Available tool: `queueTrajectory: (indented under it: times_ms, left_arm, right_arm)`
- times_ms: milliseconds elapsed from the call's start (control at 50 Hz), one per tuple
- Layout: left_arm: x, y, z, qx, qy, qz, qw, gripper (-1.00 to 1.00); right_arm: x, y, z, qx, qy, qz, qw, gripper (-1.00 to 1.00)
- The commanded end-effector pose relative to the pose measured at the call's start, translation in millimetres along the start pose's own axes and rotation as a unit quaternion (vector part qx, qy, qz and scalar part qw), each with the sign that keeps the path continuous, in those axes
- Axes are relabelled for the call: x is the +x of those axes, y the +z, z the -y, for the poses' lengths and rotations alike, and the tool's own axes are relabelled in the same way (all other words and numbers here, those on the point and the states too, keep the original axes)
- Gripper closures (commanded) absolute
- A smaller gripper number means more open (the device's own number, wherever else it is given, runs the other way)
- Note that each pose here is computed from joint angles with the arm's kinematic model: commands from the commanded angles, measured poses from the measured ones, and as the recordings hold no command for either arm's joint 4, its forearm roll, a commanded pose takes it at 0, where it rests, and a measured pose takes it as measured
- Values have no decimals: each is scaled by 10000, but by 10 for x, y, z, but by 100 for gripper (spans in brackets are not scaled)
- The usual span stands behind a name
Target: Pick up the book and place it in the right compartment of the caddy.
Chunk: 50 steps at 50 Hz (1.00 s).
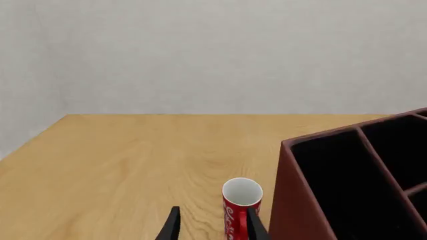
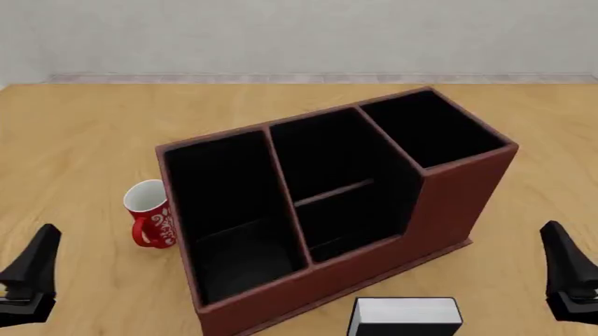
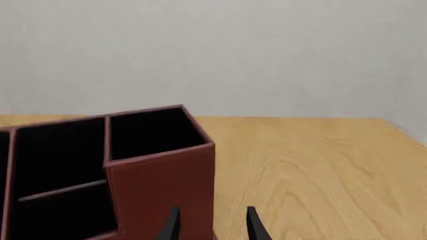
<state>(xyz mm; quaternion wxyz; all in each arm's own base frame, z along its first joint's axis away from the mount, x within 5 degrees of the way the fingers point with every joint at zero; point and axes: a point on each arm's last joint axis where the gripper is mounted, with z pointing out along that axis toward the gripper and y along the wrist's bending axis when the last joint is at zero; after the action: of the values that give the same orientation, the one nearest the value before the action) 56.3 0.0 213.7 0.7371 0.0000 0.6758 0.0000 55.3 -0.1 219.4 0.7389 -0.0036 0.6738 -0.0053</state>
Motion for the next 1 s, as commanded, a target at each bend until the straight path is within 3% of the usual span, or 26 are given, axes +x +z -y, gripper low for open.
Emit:
queueTrajectory:
  times_ms: [20, 140, 360, 520, 760, 1000]
  left_arm:
    - [-8, 4, 0, 0, -2, -8, 10000, -100]
    - [-8, 4, 0, -1, -1, -8, 10000, -100]
    - [-9, 4, 0, -1, 1, -4, 10000, -100]
    - [-7, 5, 0, -2, 1, -5, 10000, -100]
    - [-5, 6, 0, -2, 1, -8, 10000, -100]
    - [-13, 0, 0, -1, 26, 35, 10000, -100]
  right_arm:
    - [-7, 1, -34, -311, 15, -49, 9995, -100]
    - [-101, -12, -60, -579, -267, -221, 9977, -100]
    - [-219, -18, -113, -1121, -274, -468, 9922, -100]
    - [-399, -53, -132, -1466, -447, -611, 9863, -100]
    - [-565, -36, -185, -2021, -688, -932, 9725, -100]
    - [-658, 37, -281, -2602, -989, -1157, 9535, -100]
